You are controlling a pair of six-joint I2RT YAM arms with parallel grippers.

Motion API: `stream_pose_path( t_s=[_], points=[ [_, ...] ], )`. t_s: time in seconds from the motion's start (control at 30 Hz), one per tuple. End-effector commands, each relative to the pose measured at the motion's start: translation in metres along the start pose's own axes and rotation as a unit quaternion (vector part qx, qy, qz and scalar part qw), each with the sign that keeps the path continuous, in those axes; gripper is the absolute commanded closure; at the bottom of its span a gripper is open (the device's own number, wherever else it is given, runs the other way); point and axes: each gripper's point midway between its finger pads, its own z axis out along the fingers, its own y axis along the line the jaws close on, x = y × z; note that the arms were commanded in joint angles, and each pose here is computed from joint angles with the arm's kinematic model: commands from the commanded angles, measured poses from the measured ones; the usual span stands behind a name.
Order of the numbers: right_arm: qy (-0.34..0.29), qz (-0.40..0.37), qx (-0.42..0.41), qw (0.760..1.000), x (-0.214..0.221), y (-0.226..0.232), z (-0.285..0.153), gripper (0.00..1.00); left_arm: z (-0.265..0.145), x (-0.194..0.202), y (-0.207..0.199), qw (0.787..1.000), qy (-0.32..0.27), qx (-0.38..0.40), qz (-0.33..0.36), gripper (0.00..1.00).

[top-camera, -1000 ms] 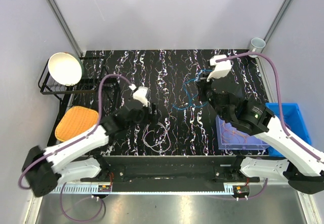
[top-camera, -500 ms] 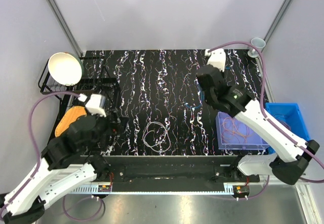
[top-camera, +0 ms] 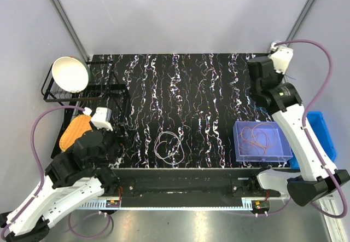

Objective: Untangle the cables

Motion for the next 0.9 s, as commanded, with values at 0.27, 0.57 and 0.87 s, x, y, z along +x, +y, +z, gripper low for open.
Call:
stream_pose_path(
  t_s=[0.27, 0.57, 0.87],
  points=[
    [-0.033, 0.068, 0.197, 0.977, -0.026, -0.127, 0.014, 1.00, 0.004, -0.004, -0.005, 1.000, -0.010, 0.005, -0.001, 0.08],
    [-0.042, 0.098, 0.317, 0.942, -0.011, -0.201, 0.026, 1.00, 0.009, 0.000, -0.006, 1.000, 0.001, 0.000, 0.009, 0.08],
    [-0.052, 0.139, 0.380, 0.913, 0.007, -0.237, 0.023, 1.00, 0.013, 0.003, -0.008, 1.000, 0.011, -0.002, 0.016, 0.08]
  ],
)
